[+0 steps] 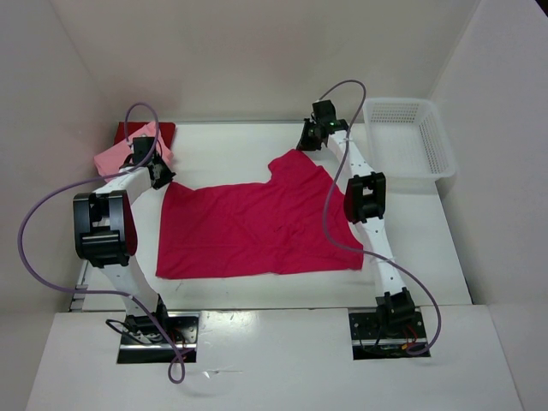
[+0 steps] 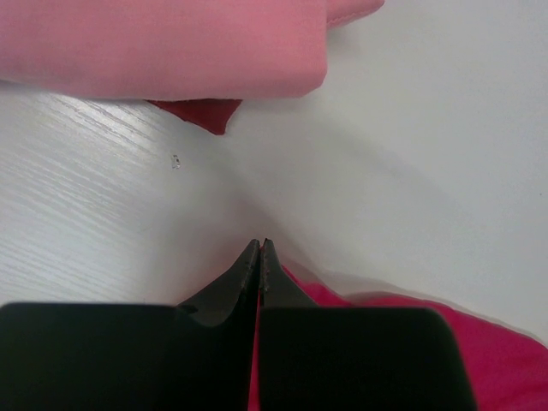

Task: Fold and stack the t-shirts
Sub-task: Grap the side of the flattened tshirt furthest away from the robot with both arms, then fold the other side of the tshirt into a rectangle, then rotate the tshirt 90 degrees

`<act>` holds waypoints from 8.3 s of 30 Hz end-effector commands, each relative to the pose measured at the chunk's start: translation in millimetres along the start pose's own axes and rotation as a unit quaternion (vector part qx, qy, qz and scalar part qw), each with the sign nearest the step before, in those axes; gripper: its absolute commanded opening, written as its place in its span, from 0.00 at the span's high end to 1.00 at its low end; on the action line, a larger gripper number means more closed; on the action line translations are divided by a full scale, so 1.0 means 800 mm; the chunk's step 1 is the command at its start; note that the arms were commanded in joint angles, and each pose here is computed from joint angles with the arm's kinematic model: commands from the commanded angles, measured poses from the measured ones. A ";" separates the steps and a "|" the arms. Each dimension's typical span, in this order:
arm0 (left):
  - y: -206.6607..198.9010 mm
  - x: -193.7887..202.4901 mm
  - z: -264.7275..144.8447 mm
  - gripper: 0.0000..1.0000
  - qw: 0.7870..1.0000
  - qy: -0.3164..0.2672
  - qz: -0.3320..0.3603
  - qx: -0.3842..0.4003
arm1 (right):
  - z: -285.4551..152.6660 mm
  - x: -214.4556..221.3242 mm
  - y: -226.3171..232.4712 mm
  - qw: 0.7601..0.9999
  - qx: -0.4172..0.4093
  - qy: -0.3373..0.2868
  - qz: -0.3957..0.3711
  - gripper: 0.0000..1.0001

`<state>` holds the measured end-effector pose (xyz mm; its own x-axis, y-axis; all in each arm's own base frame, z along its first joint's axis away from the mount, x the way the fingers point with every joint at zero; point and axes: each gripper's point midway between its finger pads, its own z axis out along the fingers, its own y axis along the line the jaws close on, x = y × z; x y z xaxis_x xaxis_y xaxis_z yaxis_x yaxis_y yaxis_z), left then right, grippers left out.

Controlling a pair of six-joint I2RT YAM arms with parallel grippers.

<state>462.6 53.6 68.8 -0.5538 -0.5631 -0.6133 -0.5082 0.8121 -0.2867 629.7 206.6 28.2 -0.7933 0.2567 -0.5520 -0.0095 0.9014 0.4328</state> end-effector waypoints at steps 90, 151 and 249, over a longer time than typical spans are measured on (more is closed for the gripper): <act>0.066 0.066 -0.152 0.60 0.993 -0.016 -0.109 0.045 | -0.243 0.235 0.047 0.996 0.024 0.069 -0.045 0.54; -0.028 0.091 -0.115 0.61 0.992 0.054 -0.040 0.109 | -0.260 0.361 0.039 0.988 0.039 0.150 -0.007 0.96; -0.037 0.147 -0.174 0.66 0.981 0.072 -0.040 0.174 | -0.261 0.331 0.065 0.981 0.065 0.126 -0.131 0.56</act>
<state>318.7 -50.6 95.8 -0.6372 -0.6134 -0.4666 -0.3428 0.7679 -0.5412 279.3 250.4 46.2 -0.9196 -0.0893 -0.3826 -0.1890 0.9543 0.2316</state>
